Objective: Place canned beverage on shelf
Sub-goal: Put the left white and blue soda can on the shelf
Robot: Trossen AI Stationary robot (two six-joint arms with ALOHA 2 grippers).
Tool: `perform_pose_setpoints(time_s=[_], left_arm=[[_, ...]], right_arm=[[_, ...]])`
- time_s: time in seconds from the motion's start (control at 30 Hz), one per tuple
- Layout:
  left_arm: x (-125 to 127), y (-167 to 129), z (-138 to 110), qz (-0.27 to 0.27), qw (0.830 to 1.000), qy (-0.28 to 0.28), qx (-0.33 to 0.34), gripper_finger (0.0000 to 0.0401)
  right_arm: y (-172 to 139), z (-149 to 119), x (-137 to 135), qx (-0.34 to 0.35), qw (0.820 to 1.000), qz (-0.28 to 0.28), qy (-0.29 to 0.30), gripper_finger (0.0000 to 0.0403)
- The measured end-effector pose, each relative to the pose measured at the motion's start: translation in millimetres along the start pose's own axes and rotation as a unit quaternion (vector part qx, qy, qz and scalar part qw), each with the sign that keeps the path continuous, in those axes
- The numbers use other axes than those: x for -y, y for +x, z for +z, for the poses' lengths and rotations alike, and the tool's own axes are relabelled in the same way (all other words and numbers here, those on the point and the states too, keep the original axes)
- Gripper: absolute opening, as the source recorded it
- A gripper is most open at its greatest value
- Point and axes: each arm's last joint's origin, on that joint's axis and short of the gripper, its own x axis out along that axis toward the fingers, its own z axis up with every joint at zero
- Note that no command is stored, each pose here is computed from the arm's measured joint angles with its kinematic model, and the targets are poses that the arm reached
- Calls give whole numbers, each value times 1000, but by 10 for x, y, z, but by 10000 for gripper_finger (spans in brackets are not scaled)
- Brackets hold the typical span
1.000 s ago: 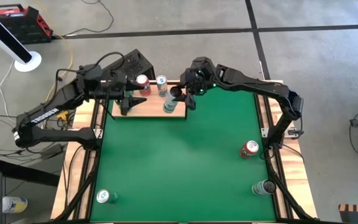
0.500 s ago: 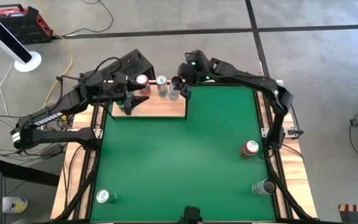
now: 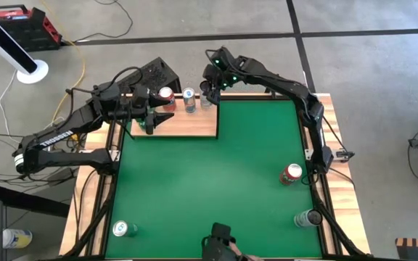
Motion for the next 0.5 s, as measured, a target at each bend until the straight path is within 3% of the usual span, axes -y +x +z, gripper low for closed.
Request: perform_pose_setpoints(time_s=[0.5], left_arm=[[0, 0, -1, 0, 1000, 0, -1, 283]], right_arm=[[125, -163, 62, -25, 1000, 7, 11, 273]])
